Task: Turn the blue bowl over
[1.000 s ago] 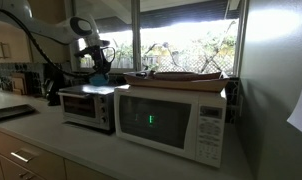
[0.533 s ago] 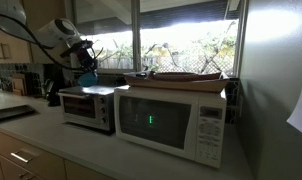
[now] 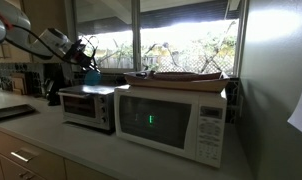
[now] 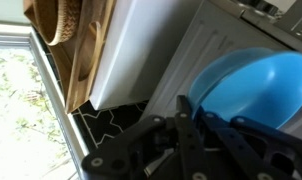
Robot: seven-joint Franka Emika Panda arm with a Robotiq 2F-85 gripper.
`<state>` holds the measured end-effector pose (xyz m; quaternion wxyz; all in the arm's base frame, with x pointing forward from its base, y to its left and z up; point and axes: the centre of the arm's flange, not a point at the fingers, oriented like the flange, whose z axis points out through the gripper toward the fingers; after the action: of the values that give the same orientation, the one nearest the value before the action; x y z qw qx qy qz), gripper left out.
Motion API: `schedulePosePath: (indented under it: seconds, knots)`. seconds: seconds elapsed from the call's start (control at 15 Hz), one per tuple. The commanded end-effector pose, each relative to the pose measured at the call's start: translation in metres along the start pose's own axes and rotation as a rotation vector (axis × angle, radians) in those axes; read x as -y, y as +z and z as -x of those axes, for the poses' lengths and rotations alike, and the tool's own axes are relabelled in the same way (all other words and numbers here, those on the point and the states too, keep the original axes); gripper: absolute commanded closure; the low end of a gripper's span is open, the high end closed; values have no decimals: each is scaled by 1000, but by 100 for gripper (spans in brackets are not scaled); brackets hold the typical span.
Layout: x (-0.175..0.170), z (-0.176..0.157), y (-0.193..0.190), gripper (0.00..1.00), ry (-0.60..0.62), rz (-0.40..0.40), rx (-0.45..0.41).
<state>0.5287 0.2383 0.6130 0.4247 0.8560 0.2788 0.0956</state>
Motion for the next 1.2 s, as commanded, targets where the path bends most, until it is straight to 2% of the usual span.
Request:
schedulePosePath:
  seconds: [0.0,0.33,0.47,0.53,0.67,0.73,0.8,1.13]
  knots:
    - [11,-12,3,98,-105,168,-17]
    - [17,-23,2,98,-208,402,-33]
    - [20,-25,0,98,-246,484,-13]
    - [43,-24,4,98,-242,496,4]
    - [58,-22,7,98,-270,462,33]
    - [37,-28,3,99,-247,448,4]
    - [43,-29,4,95,-256,448,5]
    - [43,-26,4,98,-251,460,14]
